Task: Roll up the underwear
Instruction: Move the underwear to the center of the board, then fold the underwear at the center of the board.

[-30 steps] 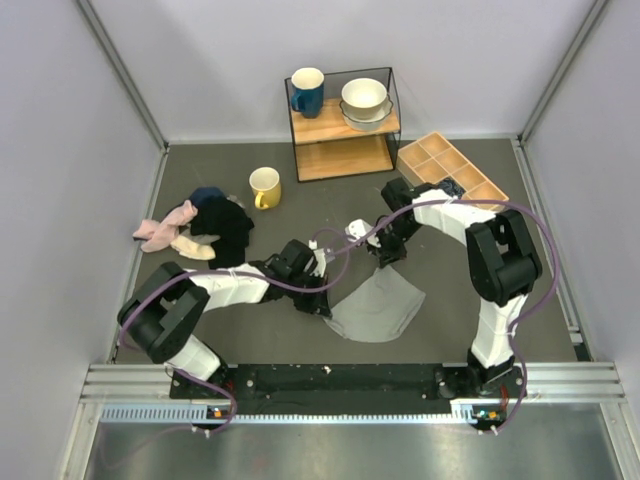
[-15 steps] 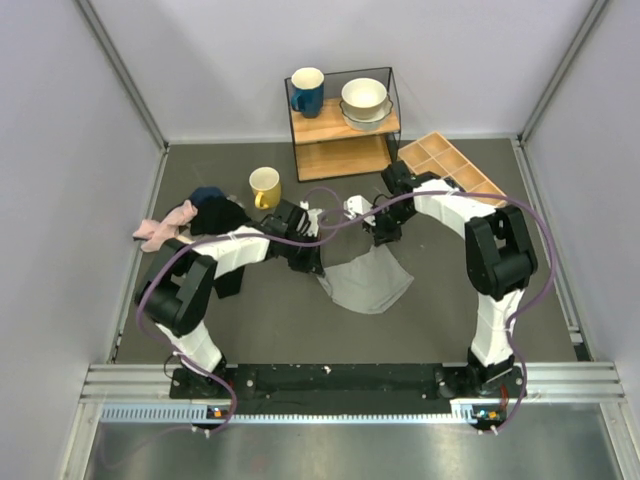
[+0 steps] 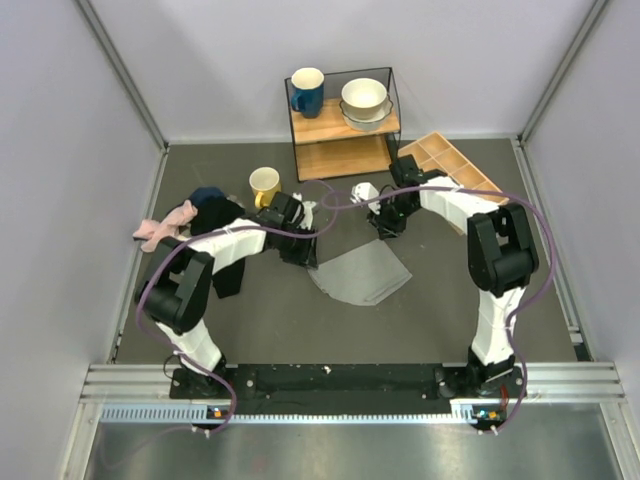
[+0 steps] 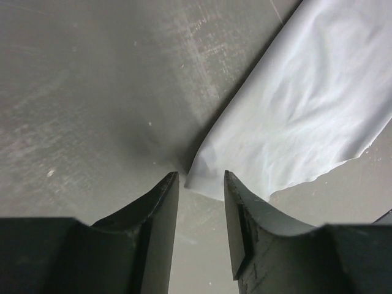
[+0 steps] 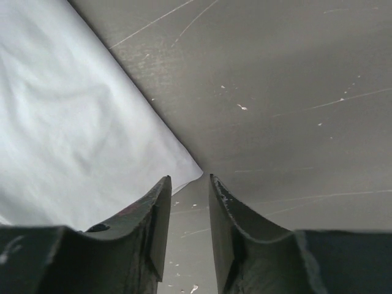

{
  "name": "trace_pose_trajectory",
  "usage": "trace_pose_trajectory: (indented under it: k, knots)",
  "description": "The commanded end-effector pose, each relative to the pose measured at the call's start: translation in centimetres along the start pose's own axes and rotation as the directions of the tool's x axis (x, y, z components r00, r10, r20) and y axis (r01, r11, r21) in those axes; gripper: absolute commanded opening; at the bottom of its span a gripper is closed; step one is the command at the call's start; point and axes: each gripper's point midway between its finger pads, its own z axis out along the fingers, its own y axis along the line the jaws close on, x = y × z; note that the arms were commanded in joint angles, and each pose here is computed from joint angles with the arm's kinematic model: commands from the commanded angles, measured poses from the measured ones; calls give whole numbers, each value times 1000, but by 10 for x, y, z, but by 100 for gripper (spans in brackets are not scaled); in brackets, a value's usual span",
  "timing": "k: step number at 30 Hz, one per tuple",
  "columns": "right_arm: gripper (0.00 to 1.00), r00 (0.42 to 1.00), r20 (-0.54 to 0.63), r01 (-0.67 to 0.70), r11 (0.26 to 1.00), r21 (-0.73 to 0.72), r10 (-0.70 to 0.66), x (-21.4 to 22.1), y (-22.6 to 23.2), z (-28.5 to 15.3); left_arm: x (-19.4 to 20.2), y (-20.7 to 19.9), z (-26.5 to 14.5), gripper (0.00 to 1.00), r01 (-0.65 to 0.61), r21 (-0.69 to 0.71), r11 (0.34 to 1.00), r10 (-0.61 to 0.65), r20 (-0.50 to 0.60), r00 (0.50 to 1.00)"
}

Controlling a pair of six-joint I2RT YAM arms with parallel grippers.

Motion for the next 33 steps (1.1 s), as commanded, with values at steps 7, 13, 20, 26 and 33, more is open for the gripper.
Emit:
trace_pose_trajectory:
  k: [7,13,20,26,33]
  knots:
    - [44,944,256,199,978,65,-209,-69,36,-88,-79,-14,-131,48,-131,-181,975,198,423,884]
    - [80,823,342,498,866,-50,-453,-36,120,-87,-73,-4,-223,98,-32,-314,949,250,688,681]
    - [67,778,201,628,748,-213,-596,17,154,-43,-21,-27,-228,96,-338,-319,886,463,668,583]
    - [53,778,164,628,737,-250,-607,17,143,-25,3,-17,-211,95,-359,-320,877,480,634,607]
    - [48,769,123,631,715,-301,-627,27,147,-9,3,-22,-210,95,-380,-302,874,480,652,587]
